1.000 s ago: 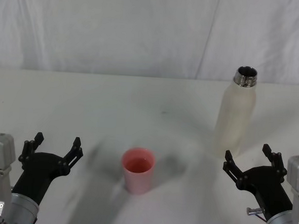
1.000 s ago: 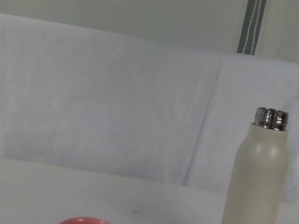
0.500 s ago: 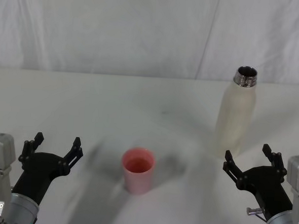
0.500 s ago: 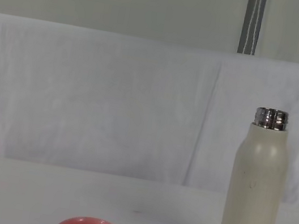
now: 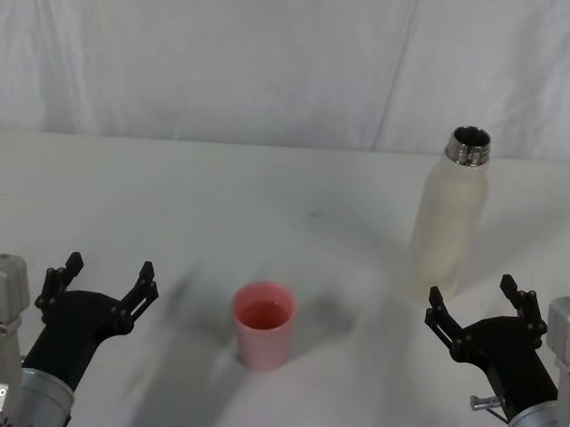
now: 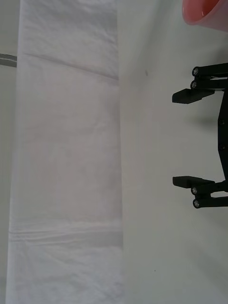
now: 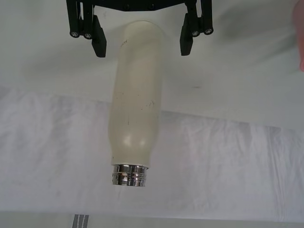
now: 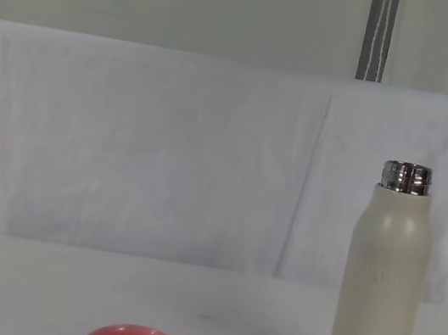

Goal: Grasp the thermos with one hand and pour water into the cup lid.

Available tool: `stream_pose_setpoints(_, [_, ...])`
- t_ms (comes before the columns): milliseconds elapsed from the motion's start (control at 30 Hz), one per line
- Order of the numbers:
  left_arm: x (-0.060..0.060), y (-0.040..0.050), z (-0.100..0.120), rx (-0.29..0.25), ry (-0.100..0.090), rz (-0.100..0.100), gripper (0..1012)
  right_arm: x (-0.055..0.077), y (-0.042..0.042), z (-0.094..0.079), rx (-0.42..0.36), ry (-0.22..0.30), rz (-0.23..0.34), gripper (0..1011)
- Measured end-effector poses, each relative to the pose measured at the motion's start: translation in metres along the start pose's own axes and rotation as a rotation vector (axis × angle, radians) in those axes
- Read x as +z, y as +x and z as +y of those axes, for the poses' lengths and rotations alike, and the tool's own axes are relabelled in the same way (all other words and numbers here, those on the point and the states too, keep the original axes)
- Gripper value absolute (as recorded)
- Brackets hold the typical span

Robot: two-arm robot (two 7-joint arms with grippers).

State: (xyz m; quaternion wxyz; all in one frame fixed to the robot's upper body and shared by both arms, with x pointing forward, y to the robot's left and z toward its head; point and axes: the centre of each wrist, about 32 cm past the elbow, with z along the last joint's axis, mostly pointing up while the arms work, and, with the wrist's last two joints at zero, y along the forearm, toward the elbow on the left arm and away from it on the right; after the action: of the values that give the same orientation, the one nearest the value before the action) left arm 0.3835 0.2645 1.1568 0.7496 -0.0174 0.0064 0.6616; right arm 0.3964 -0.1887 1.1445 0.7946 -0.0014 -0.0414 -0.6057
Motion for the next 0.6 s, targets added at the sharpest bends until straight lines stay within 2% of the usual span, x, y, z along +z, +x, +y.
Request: stream_pose_setpoints(600, [0.0000, 0.0000, 0.0000, 0.000, 0.000, 0.000, 1001, 0.0000, 0.0000, 0.0000, 0.000, 0.000, 0.000, 1002])
